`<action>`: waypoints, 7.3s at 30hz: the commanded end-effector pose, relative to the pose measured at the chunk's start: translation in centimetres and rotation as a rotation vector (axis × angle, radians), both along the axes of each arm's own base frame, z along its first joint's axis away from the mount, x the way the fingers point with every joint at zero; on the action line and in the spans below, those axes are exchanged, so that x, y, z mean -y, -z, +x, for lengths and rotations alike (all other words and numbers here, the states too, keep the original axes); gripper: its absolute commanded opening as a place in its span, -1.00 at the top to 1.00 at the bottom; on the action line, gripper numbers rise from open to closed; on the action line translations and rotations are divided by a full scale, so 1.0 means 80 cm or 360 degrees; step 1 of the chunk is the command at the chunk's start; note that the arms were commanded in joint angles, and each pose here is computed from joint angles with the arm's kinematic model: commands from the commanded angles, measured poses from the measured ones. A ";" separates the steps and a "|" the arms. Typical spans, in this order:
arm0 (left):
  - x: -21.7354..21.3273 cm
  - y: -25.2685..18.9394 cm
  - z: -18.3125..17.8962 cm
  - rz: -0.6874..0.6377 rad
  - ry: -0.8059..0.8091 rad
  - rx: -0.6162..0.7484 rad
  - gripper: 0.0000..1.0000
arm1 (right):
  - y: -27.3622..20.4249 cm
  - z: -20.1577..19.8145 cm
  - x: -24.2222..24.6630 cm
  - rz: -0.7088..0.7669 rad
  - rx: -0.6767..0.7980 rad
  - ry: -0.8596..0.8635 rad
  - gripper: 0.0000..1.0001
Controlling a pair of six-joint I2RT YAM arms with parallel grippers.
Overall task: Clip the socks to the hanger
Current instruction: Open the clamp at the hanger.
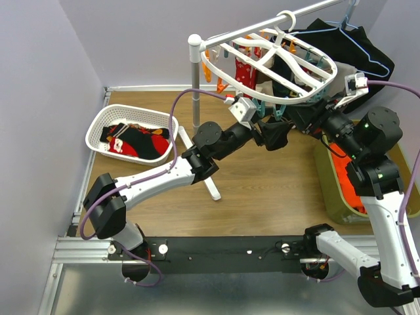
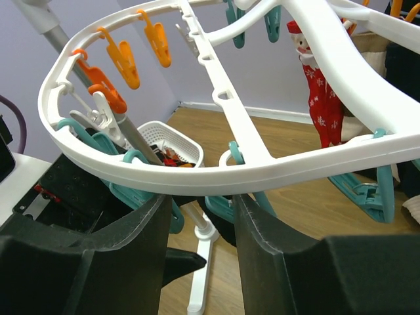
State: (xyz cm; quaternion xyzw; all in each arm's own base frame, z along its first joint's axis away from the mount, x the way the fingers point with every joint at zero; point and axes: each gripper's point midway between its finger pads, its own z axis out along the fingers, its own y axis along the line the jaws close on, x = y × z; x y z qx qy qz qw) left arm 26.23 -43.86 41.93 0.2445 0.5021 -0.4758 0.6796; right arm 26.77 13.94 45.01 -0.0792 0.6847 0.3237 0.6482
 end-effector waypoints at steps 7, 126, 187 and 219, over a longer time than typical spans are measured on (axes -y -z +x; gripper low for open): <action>0.002 -0.040 -0.006 -0.0118 0.0047 0.0135 0.01 | 0.000 -0.007 0.006 -0.0004 0.0016 0.0032 0.00; 0.029 -0.017 -0.072 0.0406 -0.0251 0.0457 -0.29 | -0.008 -0.020 0.019 0.0088 0.0014 0.0121 0.89; 0.018 -0.046 -0.016 0.0280 -0.0415 0.0520 0.95 | -0.020 -0.046 0.008 0.0046 0.0070 -0.0015 -0.19; 0.020 -0.040 -0.027 0.0285 -0.0331 0.0443 0.27 | -0.023 -0.012 0.008 0.0059 0.0111 0.0043 0.67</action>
